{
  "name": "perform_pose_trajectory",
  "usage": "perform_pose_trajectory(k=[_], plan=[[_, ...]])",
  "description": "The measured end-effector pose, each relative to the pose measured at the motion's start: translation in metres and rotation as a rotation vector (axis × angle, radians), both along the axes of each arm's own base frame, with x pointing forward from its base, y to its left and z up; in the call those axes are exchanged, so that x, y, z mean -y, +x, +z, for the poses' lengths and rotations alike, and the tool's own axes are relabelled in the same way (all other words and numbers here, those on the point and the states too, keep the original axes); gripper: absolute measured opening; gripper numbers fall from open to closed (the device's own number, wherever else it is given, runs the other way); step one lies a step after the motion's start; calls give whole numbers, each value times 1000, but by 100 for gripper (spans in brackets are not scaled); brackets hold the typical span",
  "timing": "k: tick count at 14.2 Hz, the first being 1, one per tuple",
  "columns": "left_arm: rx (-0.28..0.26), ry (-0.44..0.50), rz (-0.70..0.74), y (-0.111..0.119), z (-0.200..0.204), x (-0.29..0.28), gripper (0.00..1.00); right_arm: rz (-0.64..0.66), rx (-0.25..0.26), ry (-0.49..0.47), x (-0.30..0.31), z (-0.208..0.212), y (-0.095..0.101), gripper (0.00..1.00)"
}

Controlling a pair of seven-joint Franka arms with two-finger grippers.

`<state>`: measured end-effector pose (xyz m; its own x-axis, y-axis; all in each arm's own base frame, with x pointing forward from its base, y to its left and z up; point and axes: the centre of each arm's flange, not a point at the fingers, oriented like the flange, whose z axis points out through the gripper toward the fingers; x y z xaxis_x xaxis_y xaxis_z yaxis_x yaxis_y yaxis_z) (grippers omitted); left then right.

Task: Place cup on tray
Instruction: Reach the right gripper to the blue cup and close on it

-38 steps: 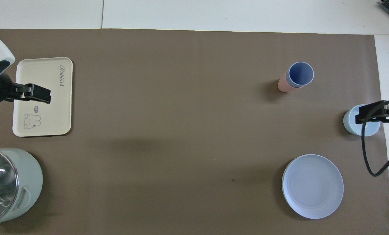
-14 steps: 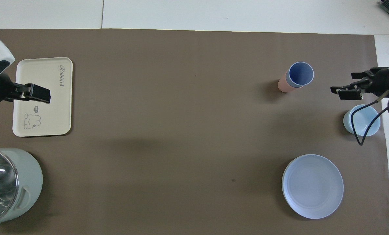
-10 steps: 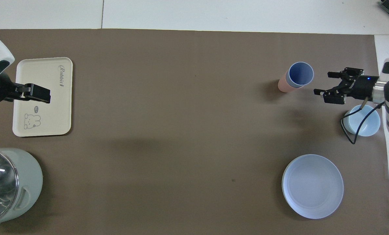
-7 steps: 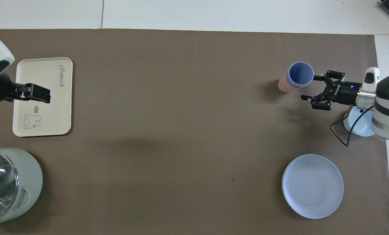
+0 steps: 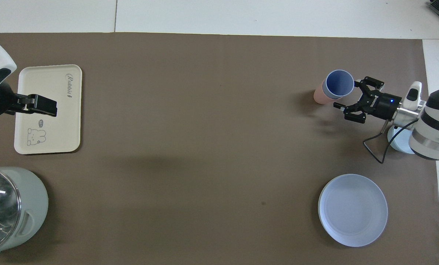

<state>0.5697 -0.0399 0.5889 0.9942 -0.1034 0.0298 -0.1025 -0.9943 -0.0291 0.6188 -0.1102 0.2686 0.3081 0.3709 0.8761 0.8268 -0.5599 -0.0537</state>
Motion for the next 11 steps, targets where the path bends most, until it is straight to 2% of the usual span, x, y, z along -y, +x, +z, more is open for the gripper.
perform_pose_trajectory(k=[9,10,11], plan=[[-3,0,0,0,-2,0,100,-34,5,61,-30,-5,5,100],[-5,0,0,0,-2,0,100,-38,8,55,-30,-5,6,94],[-6,0,0,-1,-3,0,100,-45,19,55,-31,-5,6,94]])
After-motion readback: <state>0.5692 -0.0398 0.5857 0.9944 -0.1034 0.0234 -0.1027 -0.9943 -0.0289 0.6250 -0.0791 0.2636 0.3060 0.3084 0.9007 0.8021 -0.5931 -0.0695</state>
